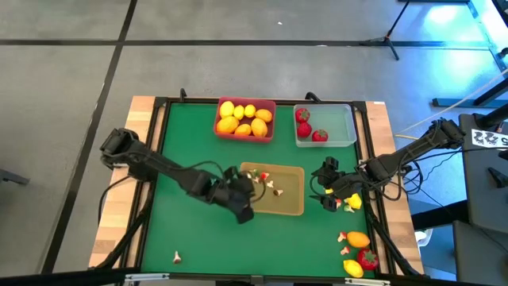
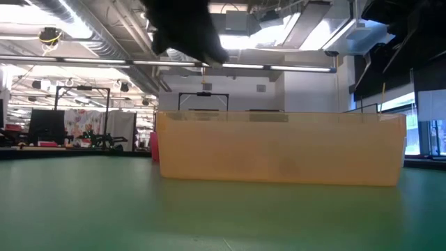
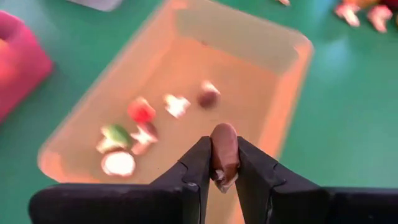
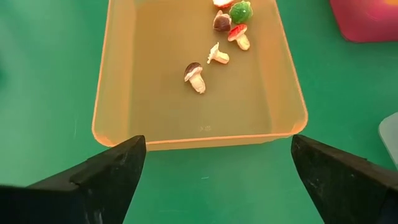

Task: Sort produce into baskets
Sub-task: Put the brown mushroom into the orange bin

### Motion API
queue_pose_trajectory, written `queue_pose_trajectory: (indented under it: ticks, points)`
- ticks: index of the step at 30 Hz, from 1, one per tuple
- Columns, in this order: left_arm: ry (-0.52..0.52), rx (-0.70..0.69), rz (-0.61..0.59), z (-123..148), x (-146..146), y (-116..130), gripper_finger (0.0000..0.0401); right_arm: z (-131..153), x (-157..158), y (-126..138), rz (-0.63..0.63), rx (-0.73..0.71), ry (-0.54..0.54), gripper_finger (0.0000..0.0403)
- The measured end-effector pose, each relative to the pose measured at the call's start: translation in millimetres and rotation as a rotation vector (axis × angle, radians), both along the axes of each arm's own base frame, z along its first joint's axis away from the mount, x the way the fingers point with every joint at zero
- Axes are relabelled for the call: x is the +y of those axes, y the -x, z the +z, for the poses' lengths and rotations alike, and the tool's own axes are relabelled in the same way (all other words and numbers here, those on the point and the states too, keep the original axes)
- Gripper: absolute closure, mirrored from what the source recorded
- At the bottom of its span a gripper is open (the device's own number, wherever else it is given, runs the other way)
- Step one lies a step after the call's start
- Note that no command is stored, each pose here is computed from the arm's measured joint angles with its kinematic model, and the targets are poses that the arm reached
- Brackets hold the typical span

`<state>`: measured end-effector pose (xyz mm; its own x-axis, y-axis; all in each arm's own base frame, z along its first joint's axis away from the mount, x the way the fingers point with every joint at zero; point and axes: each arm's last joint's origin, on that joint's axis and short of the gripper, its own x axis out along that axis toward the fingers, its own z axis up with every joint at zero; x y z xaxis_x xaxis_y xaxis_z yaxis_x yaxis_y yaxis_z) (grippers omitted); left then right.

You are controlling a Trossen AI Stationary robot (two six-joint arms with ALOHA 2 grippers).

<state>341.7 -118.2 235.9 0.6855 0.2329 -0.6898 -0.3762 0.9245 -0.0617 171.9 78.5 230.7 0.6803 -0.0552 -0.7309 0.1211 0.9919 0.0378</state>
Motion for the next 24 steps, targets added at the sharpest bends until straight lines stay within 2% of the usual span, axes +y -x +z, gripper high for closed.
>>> queue_pose_trajectory:
  ticks: [3,5,9,15,19,24]
  points:
    - [0.000,-0.007,0.043,0,13,-5,0.0337,0,0,0,-0.007,-0.005,0.009,0.0004]
    - [0.023,-0.015,0.080,0,19,-7,0.0319,0,0,0,-0.009,-0.006,0.010,0.0004]
    - [0.104,-0.072,0.146,3,26,-12,0.0252,0,1,0,0.011,0.009,-0.024,0.0004]
    - [0.065,-0.069,0.101,4,27,-13,0.0157,0,0,0,0.000,0.003,-0.013,0.0004]
    - [0.069,-0.084,0.104,5,28,-15,0.0134,0,0,0,-0.004,-0.001,-0.005,0.0004]
    - [0.100,-0.115,0.089,7,28,-18,0.0133,0,0,0,-0.006,-0.003,-0.007,0.0004]
